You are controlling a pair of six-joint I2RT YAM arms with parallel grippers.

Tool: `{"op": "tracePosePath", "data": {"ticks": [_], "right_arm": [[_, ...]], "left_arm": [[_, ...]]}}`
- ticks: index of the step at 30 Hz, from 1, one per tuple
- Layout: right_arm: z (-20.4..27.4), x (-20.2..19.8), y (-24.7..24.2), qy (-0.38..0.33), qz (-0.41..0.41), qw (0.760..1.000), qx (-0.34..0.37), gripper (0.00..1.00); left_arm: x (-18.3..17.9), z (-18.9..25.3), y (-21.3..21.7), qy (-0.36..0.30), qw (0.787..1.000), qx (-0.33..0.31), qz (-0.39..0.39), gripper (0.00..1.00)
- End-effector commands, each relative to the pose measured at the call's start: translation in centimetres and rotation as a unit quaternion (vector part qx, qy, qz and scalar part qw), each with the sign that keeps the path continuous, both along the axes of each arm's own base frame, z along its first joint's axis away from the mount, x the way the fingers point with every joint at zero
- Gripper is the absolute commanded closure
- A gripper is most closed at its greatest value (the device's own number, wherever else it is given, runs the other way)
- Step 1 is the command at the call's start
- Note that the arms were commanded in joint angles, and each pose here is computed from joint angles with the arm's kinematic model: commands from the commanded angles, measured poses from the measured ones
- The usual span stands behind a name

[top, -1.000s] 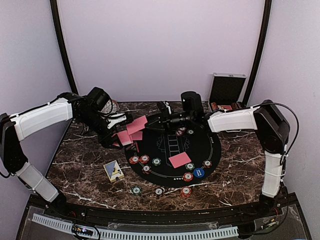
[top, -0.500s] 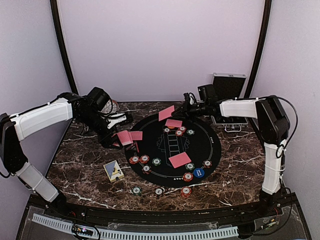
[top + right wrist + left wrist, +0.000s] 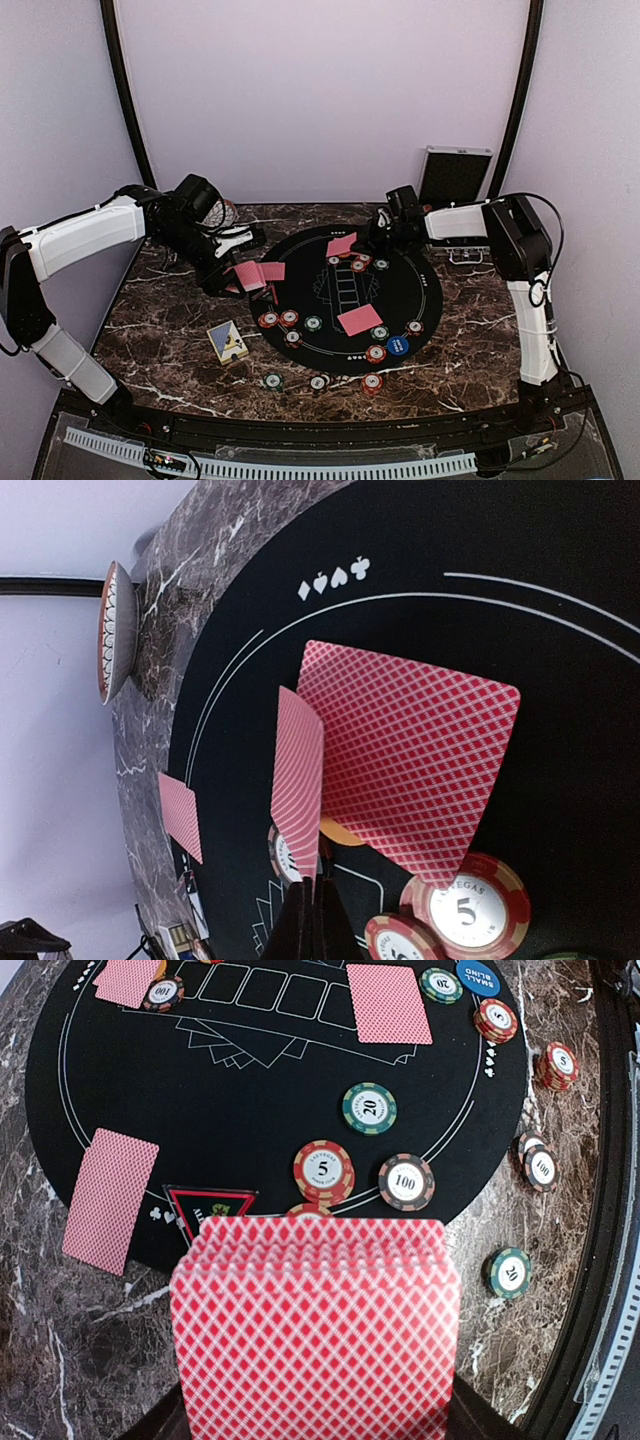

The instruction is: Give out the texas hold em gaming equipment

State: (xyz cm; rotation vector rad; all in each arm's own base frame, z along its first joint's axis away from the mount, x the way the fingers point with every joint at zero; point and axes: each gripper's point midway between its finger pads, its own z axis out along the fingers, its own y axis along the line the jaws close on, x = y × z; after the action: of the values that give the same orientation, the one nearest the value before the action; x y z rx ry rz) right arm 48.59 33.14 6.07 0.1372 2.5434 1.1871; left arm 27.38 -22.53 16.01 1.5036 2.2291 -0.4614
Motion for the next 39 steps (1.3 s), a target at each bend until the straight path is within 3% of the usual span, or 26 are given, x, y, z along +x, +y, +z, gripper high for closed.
{"op": "tracePosePath", "data": {"ticks": [1,9,14,18,27,39], "right_arm": [[1.4,1.7,-0.8,-0.031,-0.017,0.999,-0.010,1.00],[5.4,0.7,-1.7,-0.073,-0.010,0.997,-0.026,0.52],[10.0,-2.3,-0.7,-0.116,0.021,0.993,-0.012,0.36],[11.6,-7.4,3.0,-0.113,0.087,0.989,0.035,0.24],[12.8,-19.4,12.7,-0.089,0.235,0.962,0.106,0.18],[13.0,-23.2,17.3,-0.074,0.280,0.946,0.146,0.17]], "left_arm": [[-0.6,0.8,0.1,0.001,1.000,-0.010,-0.003,1.00],[-0.6,1.0,0.0,0.003,1.000,-0.013,-0.003,1.00],[-0.5,1.0,-0.2,0.006,1.000,-0.017,-0.001,1.00],[-0.4,1.1,-0.3,0.006,1.000,-0.021,-0.001,1.00],[-0.3,1.4,-0.5,0.004,1.000,-0.024,-0.004,1.00],[-0.4,1.6,-0.8,0.010,0.999,-0.031,-0.008,1.00]]}}
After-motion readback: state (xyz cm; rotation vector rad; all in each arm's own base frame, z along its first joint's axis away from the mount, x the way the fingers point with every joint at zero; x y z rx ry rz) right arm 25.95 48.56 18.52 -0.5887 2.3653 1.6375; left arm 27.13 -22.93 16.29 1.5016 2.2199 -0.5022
